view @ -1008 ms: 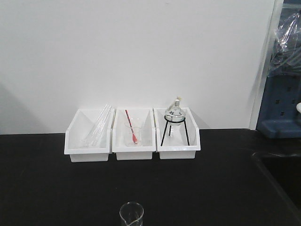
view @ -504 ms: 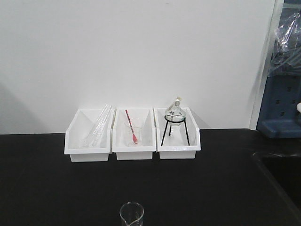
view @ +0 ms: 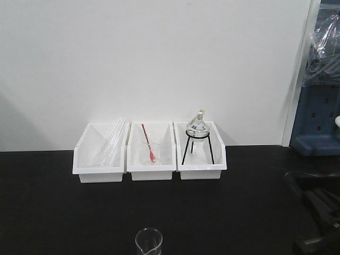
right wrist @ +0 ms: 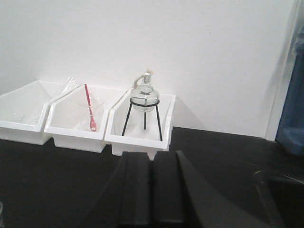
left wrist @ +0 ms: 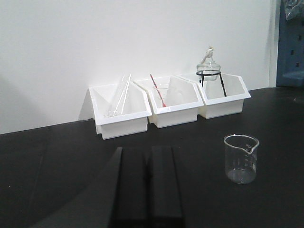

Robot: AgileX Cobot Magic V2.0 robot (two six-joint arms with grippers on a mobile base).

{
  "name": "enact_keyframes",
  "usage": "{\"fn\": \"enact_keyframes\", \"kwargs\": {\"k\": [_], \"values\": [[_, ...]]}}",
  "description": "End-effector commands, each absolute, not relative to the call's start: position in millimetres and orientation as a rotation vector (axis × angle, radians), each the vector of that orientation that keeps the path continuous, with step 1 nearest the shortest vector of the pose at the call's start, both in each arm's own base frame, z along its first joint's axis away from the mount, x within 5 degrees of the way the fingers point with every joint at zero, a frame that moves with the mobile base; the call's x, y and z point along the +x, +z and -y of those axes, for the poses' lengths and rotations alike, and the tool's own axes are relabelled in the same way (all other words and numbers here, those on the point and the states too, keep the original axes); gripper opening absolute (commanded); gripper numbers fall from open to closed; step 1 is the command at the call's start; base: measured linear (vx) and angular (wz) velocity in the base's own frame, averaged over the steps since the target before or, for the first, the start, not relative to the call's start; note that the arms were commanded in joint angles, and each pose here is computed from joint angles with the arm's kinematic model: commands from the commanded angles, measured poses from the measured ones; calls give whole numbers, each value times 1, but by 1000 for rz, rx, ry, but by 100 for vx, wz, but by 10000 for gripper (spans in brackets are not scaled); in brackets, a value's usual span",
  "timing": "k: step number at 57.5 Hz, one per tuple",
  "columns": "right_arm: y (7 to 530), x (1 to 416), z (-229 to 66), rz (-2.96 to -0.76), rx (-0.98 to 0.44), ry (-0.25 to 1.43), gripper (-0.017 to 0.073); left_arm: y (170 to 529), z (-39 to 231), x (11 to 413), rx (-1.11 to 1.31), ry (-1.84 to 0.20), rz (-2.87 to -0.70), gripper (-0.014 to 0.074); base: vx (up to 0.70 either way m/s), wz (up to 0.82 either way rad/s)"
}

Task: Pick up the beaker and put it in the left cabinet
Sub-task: 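Move the right gripper toward the clear glass beaker on the counter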

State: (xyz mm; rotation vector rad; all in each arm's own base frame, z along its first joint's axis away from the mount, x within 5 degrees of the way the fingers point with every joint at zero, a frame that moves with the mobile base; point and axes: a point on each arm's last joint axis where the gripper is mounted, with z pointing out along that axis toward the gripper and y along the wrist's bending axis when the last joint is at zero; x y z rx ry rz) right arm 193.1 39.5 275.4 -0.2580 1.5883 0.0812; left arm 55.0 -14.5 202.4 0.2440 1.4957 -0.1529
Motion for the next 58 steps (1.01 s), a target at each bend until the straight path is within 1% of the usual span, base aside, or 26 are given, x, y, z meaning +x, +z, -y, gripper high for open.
{"fn": "enact_keyframes", "kwargs": {"k": [1, 11, 14, 21, 25, 33, 40, 42, 44, 47, 51, 58], "values": [[286, 214, -45, -1406, -249, 87, -5, 206, 14, 54, 222, -168, -1412, 1, 0, 0], [273, 232, -49, -1329, -231, 118, 6, 206, 14, 54, 222, -168, -1412, 1, 0, 0], [269, 235, -50, -1336, -224, 130, 18, 206, 14, 54, 222, -168, -1412, 1, 0, 0], [261, 240, -51, -1365, -206, 156, 66, 206, 14, 54, 222, -168, -1412, 1, 0, 0], [257, 242, -52, -1383, -206, 167, 111, 206, 14, 54, 222, -168, -1412, 1, 0, 0], [249, 245, -55, -1408, -241, 171, 264, 206, 14, 54, 222, -168, -1412, 1, 0, 0], [242, 249, -55, -1434, -234, 170, 478, 206, 14, 54, 222, -168, -1412, 1, 0, 0], [240, 250, -54, -1443, -223, 168, 527, 206, 14, 54, 222, -168, -1412, 1, 0, 0], [237, 252, -54, -1452, -210, 167, 597, 206, 14, 54, 222, -168, -1412, 1, 0, 0], [234, 254, -52, -1463, -186, 163, 668, 206, 14, 54, 222, -168, -1412, 1, 0, 0], [230, 256, -52, -1471, -170, 160, 731, 206, 14, 54, 222, -168, -1412, 1, 0, 0], [227, 258, -54, -1465, -190, 177, 724, 206, 14, 54, 222, -168, -1412, 1, 0, 0]]}}
